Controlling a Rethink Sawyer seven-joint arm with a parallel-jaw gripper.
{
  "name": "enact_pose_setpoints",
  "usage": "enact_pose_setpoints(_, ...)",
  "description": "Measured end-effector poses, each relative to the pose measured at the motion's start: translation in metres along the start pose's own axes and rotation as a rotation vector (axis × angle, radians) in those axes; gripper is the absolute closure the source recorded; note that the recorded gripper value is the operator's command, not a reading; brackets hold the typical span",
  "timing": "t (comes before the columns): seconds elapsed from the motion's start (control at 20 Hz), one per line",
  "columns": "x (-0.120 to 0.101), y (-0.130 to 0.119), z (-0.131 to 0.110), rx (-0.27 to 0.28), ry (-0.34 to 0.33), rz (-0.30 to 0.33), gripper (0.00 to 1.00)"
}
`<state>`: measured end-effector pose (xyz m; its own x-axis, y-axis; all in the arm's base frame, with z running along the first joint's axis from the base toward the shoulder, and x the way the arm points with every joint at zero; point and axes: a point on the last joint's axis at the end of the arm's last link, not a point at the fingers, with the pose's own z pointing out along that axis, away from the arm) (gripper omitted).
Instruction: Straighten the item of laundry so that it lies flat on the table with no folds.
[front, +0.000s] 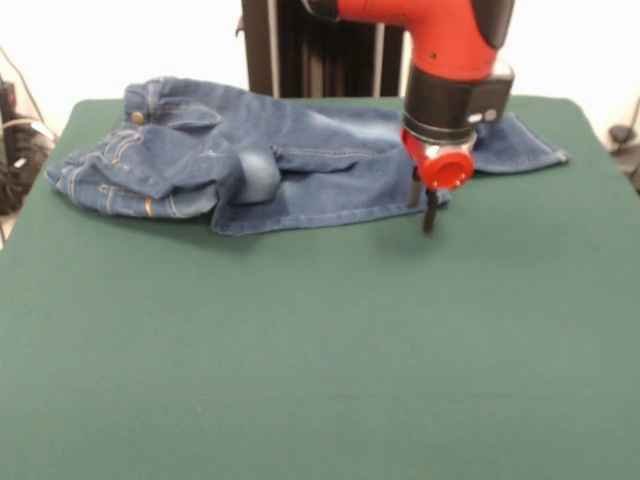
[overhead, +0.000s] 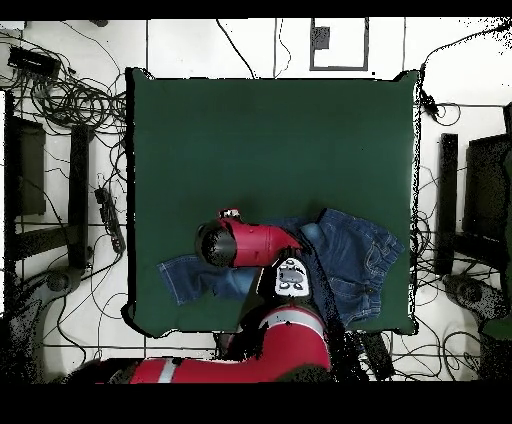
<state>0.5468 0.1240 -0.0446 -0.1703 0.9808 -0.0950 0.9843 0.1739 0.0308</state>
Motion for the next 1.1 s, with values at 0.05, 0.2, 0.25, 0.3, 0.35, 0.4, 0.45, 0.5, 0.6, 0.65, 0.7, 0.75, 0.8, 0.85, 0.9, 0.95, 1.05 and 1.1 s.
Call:
enact_pose_setpoints(0.05,0.001,0.000,0.000,-0.011,-0.012,-0.009,0.00)
enact_pose_setpoints(0.2,0.006,-0.003,-0.002,-0.032,-0.048,-0.041,0.00)
enact_pose_setpoints(0.25,0.008,-0.004,-0.002,-0.038,-0.056,-0.049,0.00)
enact_pose_setpoints(0.3,0.009,-0.005,-0.002,-0.045,-0.066,-0.055,0.00)
enact_pose_setpoints(0.35,0.010,-0.006,-0.002,-0.051,-0.077,-0.061,0.00)
enact_pose_setpoints(0.4,0.011,-0.006,-0.002,-0.055,-0.085,-0.064,0.00)
enact_pose_setpoints(0.45,0.012,-0.007,-0.002,-0.057,-0.090,-0.064,0.00)
enact_pose_setpoints(0.5,0.014,-0.007,-0.002,-0.060,-0.097,-0.064,0.00)
enact_pose_setpoints(0.6,0.014,-0.007,-0.002,-0.063,-0.110,-0.058,0.00)
enact_pose_setpoints(0.65,0.015,-0.007,-0.002,-0.064,-0.113,-0.055,0.00)
enact_pose_setpoints(0.7,0.016,-0.008,-0.002,-0.065,-0.121,-0.053,0.00)
enact_pose_setpoints(0.75,0.017,-0.008,-0.002,-0.067,-0.127,-0.053,0.00)
enact_pose_setpoints(0.8,0.017,-0.008,-0.002,-0.068,-0.132,-0.053,0.00)
enact_pose_setpoints(0.85,0.018,-0.009,-0.001,-0.070,-0.136,-0.053,0.00)
enact_pose_setpoints(0.9,0.019,-0.009,-0.001,-0.071,-0.139,-0.053,0.00)
enact_pose_setpoints(0.95,0.019,-0.009,-0.001,-0.072,-0.142,-0.052,0.00)
enact_pose_setpoints(1.05,0.019,-0.009,-0.001,-0.072,-0.144,-0.047,0.00)
enact_pose_setpoints(1.1,0.018,-0.008,-0.001,-0.072,-0.143,-0.044,0.00)
